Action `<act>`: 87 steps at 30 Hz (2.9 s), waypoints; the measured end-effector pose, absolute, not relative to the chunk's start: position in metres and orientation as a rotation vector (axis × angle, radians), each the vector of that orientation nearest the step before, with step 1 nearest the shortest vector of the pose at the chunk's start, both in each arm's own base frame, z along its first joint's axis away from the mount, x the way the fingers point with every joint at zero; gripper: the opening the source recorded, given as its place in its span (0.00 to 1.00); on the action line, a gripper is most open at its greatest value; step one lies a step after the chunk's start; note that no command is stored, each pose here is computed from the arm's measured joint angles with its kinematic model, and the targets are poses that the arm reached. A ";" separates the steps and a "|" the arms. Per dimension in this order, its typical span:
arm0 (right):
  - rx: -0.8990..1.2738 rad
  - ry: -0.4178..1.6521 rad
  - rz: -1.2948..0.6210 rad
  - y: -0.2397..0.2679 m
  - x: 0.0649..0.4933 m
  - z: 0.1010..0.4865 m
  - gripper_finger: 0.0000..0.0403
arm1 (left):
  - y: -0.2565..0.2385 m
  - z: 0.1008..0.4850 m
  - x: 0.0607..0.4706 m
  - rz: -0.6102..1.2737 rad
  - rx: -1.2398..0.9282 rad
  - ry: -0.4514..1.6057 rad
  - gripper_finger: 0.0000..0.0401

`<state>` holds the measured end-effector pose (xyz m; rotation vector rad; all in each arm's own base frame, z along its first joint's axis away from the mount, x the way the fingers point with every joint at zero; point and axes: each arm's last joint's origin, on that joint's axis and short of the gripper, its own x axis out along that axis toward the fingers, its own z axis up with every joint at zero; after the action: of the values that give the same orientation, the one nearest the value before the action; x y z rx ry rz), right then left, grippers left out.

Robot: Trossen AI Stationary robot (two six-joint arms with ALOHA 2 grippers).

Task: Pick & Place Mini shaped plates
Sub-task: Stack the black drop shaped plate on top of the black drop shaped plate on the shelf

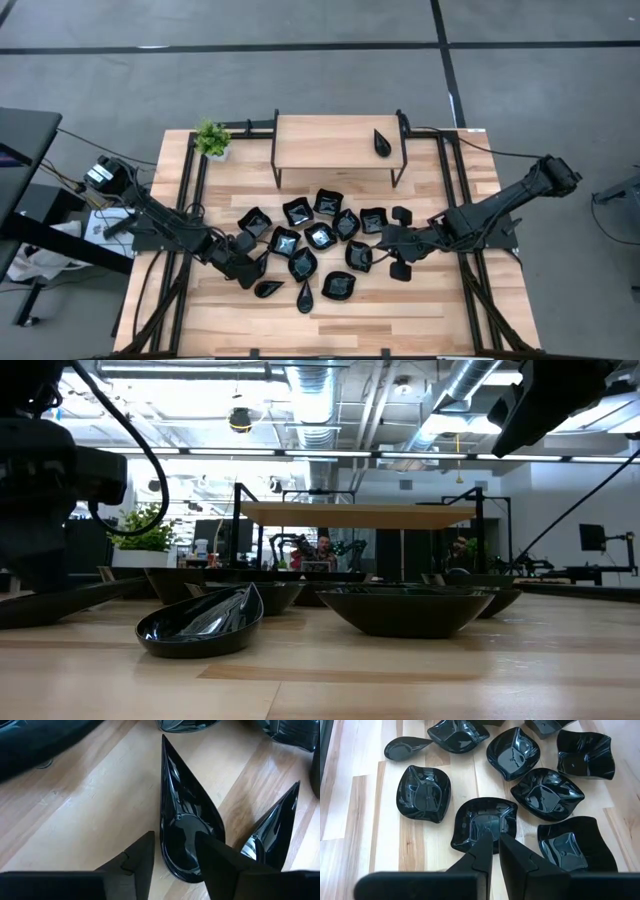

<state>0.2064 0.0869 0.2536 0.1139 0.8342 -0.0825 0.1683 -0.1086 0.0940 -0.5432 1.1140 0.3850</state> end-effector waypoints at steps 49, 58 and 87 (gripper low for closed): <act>0.114 0.834 -0.083 0.087 0.206 0.254 0.07 | -0.107 0.130 0.167 0.254 -0.559 0.962 0.03; 0.118 0.817 -0.081 0.087 0.208 0.255 0.07 | -0.095 0.166 0.164 0.292 -0.451 0.636 0.03; -0.129 0.227 -0.671 0.071 0.245 0.293 0.04 | -0.012 0.209 0.289 0.520 -0.150 -0.081 0.03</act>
<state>0.2449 0.0714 0.2926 -0.1287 0.2267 -0.6712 0.2892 -0.0117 0.2087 -0.1503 -0.0810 0.5202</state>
